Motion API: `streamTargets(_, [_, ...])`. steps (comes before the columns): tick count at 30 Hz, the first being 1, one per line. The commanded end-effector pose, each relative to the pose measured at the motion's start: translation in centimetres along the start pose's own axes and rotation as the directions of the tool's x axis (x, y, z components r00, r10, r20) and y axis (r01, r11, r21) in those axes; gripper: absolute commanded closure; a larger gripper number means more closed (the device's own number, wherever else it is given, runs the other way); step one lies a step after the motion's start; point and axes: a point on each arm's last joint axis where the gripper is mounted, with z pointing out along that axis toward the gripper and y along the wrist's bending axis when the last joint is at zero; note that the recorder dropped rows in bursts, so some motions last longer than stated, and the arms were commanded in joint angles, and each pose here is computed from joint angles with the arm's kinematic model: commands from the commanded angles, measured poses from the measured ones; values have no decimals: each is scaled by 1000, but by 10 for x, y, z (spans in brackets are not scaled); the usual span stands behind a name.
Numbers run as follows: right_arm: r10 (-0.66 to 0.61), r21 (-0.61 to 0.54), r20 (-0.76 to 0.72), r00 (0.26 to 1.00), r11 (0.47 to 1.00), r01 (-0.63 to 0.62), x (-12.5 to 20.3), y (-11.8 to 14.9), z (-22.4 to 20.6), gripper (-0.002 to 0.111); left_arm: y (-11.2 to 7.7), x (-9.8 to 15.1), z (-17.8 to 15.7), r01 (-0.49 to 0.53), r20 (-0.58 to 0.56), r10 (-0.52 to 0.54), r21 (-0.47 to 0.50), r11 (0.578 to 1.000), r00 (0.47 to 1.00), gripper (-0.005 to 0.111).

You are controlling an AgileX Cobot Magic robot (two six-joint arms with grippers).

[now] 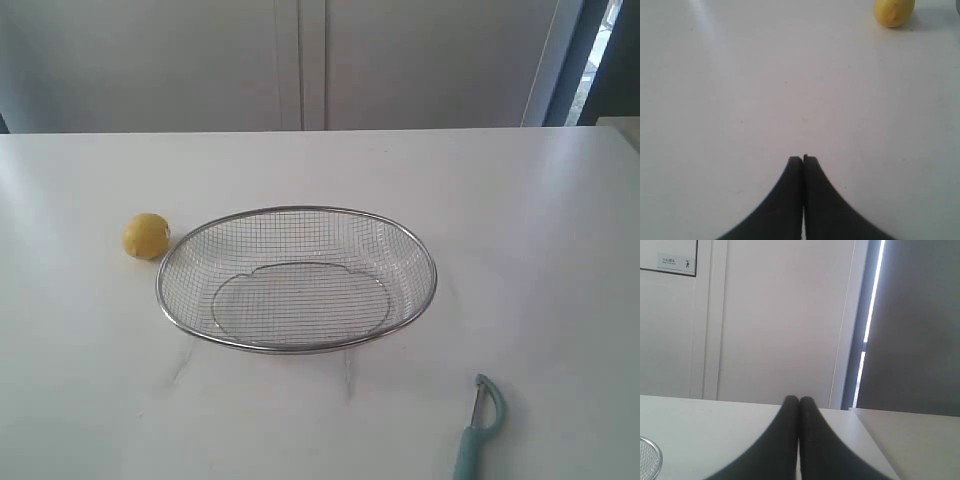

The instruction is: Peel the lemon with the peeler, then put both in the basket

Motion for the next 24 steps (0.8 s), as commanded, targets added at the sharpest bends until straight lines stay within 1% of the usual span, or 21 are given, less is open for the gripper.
streamTargets(1, [2,-2,15,1000,1000,-2,0,0,0,108,-1,3,1,5,-7,-5,13,1000,1000,107])
streamTargets(5, [15,-2,15,1000,1000,-15,0,0,0,108,-1,3,1,5,-7,-5,13,1000,1000,107])
streamTargets(10, [108,-3,15,994,994,-108,0,0,0,108,-1,3,1,5,-7,-5,13,1000,1000,107])
streamTargets(22, [112,-4,8,994,994,-112,1,0,0,108,-1,3,1,5,-7,-5,13,1000,1000,107])
streamTargets(24, [112,-4,21,994,994,-112,-4,0,0,108,-1,3,1,5,-7,-5,13,1000,1000,107])
